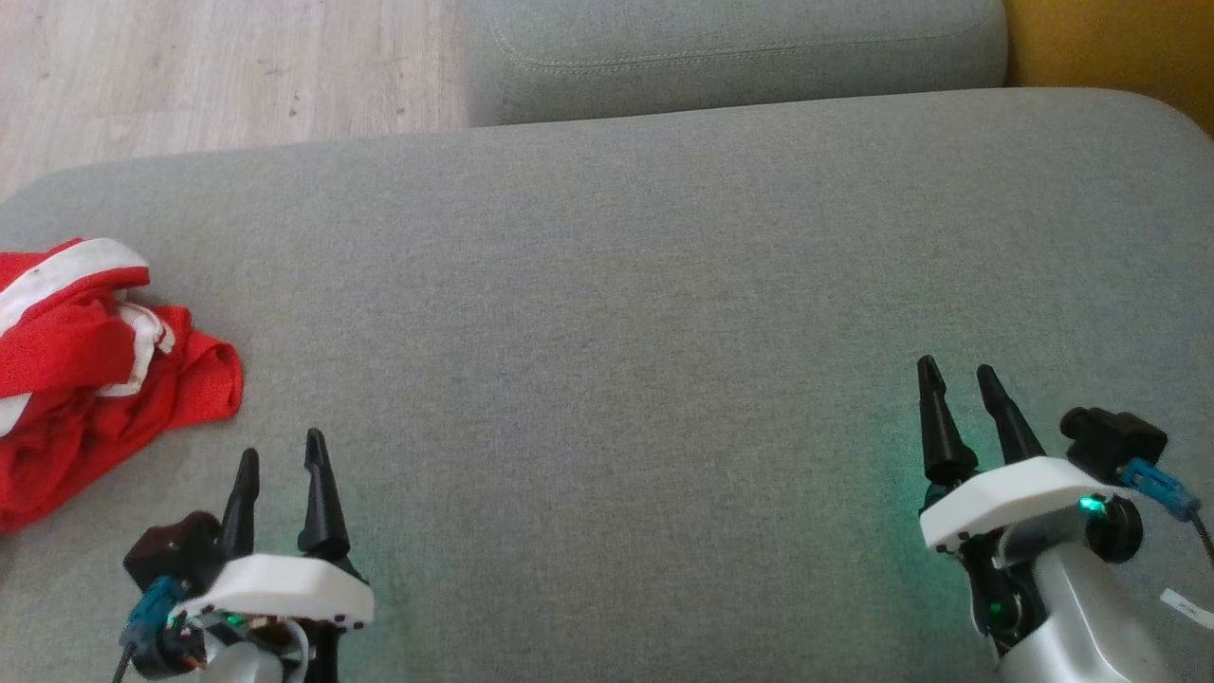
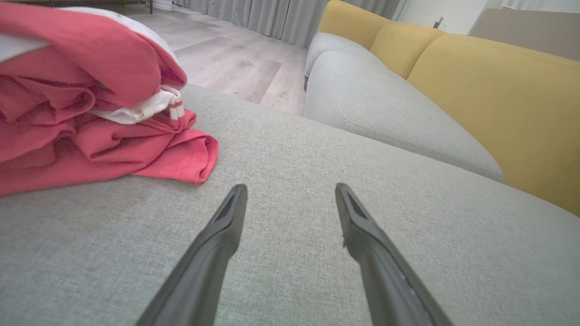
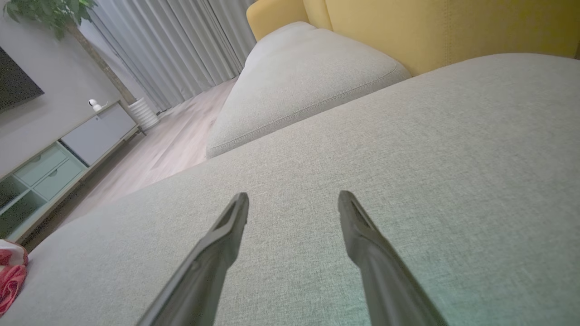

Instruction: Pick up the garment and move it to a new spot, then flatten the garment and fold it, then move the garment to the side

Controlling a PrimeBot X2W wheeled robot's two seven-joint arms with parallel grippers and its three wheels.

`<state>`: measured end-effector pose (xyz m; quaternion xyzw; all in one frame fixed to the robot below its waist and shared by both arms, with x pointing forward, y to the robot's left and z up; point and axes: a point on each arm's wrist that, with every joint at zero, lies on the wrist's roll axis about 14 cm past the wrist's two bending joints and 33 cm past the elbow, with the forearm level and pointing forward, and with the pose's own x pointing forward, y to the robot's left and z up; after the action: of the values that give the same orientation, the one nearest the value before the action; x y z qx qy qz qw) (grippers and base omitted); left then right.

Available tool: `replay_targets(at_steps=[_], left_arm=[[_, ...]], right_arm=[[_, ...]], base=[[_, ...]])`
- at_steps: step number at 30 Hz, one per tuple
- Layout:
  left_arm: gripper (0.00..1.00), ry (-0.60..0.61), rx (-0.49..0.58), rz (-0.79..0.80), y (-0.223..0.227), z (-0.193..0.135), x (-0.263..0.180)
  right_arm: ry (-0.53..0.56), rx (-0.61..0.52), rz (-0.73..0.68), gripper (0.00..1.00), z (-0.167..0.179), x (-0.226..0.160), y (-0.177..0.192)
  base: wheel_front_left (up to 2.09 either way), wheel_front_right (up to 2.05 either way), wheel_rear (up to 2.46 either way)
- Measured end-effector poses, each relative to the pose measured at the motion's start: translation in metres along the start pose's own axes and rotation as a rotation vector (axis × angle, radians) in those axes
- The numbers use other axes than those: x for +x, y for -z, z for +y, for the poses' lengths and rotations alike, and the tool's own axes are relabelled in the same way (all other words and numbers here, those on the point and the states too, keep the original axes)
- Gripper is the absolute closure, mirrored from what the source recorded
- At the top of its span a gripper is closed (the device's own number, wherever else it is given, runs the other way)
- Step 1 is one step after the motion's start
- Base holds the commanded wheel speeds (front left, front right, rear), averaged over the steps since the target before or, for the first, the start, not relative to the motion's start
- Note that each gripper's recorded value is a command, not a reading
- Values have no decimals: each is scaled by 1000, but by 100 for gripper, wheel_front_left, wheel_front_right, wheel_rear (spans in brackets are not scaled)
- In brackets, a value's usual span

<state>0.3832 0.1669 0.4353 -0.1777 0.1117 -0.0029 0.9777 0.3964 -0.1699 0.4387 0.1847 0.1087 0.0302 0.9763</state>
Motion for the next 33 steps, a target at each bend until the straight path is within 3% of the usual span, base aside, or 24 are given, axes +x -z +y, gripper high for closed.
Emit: replay_targets(at_steps=[18,33], left_arm=[[0,-33,127,-68,-11,3,-1],[0,11,316,-86,-8,-5,-4]], right_arm=[[7,-188,-36,0,-5,0,-9],[14,-346,-66,0,-7,-4,-14]], base=[[0,0,0],[0,0,0]])
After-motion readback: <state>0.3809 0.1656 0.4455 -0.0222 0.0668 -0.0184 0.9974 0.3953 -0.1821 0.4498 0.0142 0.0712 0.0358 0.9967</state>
